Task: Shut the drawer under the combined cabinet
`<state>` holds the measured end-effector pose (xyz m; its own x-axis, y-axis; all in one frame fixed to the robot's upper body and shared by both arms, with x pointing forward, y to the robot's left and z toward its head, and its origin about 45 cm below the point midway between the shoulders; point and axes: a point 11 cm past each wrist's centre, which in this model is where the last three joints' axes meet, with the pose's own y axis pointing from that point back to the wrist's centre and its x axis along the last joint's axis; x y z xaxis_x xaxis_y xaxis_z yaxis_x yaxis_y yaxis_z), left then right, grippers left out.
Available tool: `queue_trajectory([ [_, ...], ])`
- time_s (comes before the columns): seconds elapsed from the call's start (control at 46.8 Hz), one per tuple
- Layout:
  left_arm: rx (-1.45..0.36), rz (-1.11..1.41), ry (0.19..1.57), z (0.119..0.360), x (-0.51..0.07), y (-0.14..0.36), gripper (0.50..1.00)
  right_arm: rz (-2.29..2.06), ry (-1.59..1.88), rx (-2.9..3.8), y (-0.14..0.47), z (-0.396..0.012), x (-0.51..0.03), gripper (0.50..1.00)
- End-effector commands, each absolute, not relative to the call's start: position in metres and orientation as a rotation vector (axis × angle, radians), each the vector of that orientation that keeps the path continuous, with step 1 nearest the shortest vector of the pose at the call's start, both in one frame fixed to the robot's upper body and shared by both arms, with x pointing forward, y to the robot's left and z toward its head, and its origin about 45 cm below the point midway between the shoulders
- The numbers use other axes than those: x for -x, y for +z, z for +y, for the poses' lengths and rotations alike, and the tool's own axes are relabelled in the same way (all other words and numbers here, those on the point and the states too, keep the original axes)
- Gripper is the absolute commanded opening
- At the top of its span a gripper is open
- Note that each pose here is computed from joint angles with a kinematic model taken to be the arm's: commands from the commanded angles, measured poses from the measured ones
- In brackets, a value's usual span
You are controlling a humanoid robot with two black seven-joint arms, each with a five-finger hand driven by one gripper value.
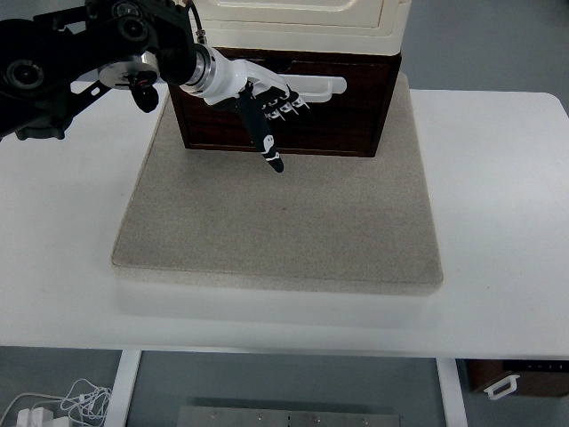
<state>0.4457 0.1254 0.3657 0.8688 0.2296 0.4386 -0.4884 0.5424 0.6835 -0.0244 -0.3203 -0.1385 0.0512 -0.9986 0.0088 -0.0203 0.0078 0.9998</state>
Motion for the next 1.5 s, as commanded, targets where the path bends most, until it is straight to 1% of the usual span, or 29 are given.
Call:
queue_trajectory([
  [0.0,-0.837,-0.301,0.392,0.117,-0.441,0.374,1.000,-1.189,-1.155,-1.242,-0.138,-0.320,0.024,0.952],
  [0.192,-0.627,-0.300,0.415,0.103,-0.440,0.417,1.000,-1.189,-1.155,-1.242,-0.138,-0.320,0.024,0.952],
  [0.406,-0.352,-0.349,0.436,0.098,-0.437,0.479,1.000,-1.190,-1.156,-1.241,-0.138,-0.320,0.024,0.952],
  [0.577,-0.147,-0.382,0.463,0.108,-0.435,0.524,1.000,-1.190,-1.157,-1.242,-0.139,-0.320,0.024,0.952],
  [0.727,0.037,-0.408,0.500,0.128,-0.432,0.567,1.000,-1.190,-1.156,-1.241,-0.138,-0.320,0.024,0.952],
  [1.026,0.347,-0.439,0.580,0.178,-0.432,0.619,1.000,-1.190,-1.156,-1.241,-0.138,-0.320,0.024,0.952],
  [1.09,0.436,-0.431,0.670,0.193,-0.436,0.632,1.000,-1.189,-1.155,-1.242,-0.138,-0.320,0.024,0.952],
  [1.176,0.511,-0.412,0.781,0.208,-0.442,0.641,1.000,-1.190,-1.157,-1.242,-0.139,-0.320,0.024,0.952],
  [1.262,0.531,-0.385,0.891,0.228,-0.452,0.638,1.000,-1.189,-1.155,-1.242,-0.138,-0.320,0.024,0.952],
  [1.347,0.574,-0.346,0.960,0.248,-0.458,0.635,1.000,-1.189,-1.156,-1.243,-0.139,-0.320,0.024,0.952],
  [1.475,0.609,-0.269,1.119,0.283,-0.475,0.625,1.000,-1.189,-1.155,-1.242,-0.138,-0.320,0.024,0.952],
])
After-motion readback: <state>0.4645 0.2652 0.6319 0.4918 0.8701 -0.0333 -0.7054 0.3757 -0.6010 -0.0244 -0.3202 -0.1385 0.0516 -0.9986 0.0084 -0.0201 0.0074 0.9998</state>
